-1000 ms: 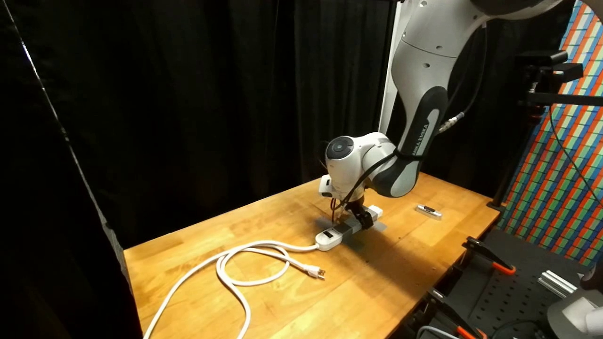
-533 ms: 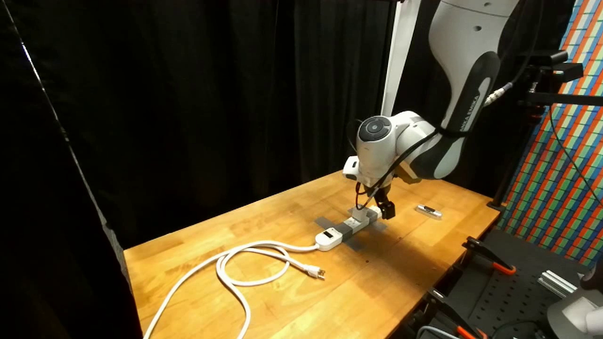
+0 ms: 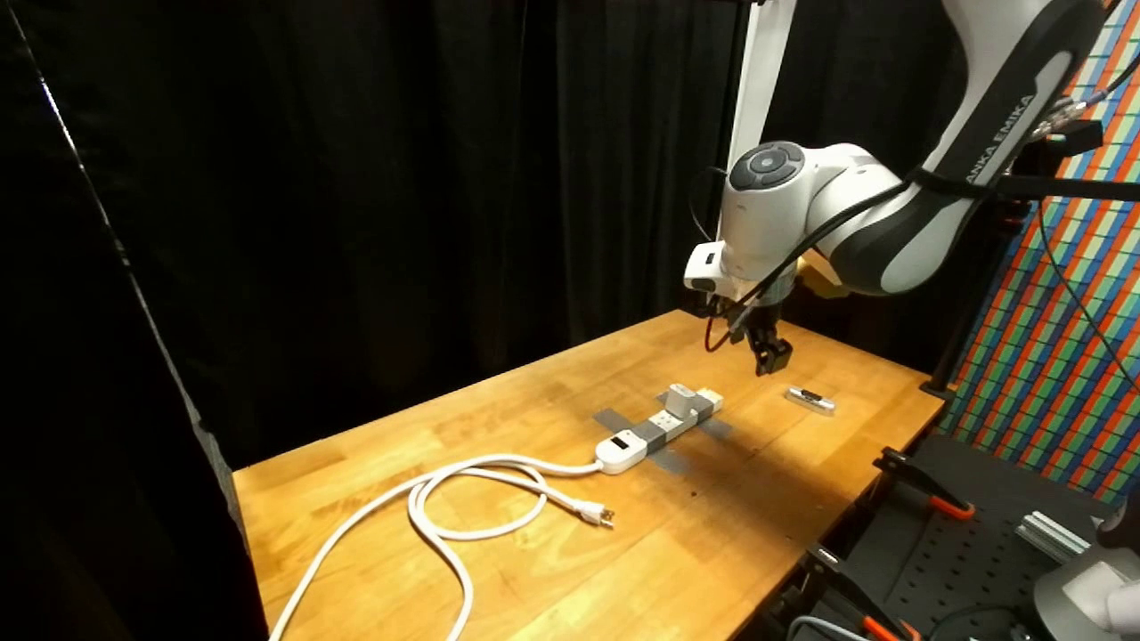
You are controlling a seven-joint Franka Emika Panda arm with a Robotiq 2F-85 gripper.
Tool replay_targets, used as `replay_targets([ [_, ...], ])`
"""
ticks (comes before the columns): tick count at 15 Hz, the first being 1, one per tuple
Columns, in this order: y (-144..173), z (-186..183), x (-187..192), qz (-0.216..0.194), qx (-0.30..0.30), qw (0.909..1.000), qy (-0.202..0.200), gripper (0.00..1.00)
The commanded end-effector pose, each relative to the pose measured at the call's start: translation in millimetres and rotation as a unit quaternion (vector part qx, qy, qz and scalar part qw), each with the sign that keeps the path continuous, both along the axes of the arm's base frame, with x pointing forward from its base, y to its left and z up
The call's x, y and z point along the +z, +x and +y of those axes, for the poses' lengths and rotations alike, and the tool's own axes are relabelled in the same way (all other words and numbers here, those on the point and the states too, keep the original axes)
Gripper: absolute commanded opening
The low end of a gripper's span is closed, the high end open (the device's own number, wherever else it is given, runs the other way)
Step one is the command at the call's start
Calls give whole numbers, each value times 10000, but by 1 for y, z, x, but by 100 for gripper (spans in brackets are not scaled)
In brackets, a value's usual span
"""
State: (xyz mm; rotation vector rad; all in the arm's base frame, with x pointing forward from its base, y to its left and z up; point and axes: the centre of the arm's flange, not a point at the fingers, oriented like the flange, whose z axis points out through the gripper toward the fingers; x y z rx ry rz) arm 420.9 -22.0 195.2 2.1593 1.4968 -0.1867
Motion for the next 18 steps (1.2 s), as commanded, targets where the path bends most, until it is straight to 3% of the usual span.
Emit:
replay_targets([
  [1, 0, -10, 73, 180, 834, 9962, -187, 42],
  [5, 31, -23, 102, 555, 1651, 9846, -128, 11],
  [7, 46, -25, 103, 697, 2041, 9765, -30, 6],
  [11, 79, -25, 101, 905, 2405, 9644, 624, 7],
  [16, 107, -23, 76, 1427, 2469, 9450, 1599, 10],
  [18, 119, -24, 77, 1459, 2461, 9409, 1812, 9],
])
